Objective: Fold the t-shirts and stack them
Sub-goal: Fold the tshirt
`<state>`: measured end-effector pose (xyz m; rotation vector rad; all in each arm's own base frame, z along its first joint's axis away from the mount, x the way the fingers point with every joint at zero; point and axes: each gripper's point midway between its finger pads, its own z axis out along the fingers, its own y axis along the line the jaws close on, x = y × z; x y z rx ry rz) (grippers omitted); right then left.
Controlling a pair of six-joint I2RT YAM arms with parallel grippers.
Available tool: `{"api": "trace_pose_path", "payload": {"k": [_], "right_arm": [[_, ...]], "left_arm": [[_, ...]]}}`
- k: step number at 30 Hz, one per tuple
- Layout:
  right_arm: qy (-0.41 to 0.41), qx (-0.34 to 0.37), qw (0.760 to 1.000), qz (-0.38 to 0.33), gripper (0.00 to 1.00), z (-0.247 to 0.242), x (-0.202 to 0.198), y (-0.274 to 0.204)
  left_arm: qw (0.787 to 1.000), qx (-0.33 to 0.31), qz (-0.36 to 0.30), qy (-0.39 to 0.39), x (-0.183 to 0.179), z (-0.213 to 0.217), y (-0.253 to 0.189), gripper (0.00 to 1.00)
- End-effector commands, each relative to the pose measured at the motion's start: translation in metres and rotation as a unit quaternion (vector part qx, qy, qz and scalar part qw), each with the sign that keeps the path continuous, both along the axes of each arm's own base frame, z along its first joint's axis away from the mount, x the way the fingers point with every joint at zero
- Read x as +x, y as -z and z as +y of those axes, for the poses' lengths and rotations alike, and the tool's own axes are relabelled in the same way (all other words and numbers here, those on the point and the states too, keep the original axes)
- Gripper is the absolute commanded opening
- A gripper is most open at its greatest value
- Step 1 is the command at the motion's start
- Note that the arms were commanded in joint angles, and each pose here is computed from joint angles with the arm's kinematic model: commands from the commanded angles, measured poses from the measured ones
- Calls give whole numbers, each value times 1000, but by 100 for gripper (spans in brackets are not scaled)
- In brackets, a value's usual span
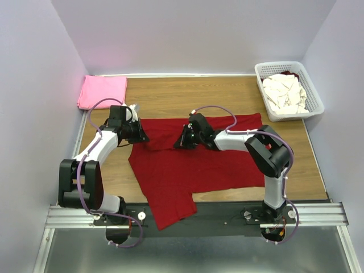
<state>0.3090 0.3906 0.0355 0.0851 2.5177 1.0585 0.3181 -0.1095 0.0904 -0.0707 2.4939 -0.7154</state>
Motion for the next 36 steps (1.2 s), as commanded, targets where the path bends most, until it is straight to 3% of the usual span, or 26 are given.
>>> {"api": "trace_pose_path", "payload": {"k": [1, 12, 20, 36], "right_arm": [[-29, -22, 999, -31, 1, -5, -4, -21], [-104, -84, 991, 7, 1, -25, -36, -6], [-108, -133, 985, -7, 1, -43, -35, 1], [-129, -127, 983, -8, 5, -28, -26, 0]], "left_arm": [[1000, 16, 15, -10, -13, 7, 4, 0], [998, 23, 63, -14, -40, 10, 35, 0], [997, 23, 74, -14, -43, 10, 44, 0], [997, 31, 69, -31, -47, 15, 28, 0]]}}
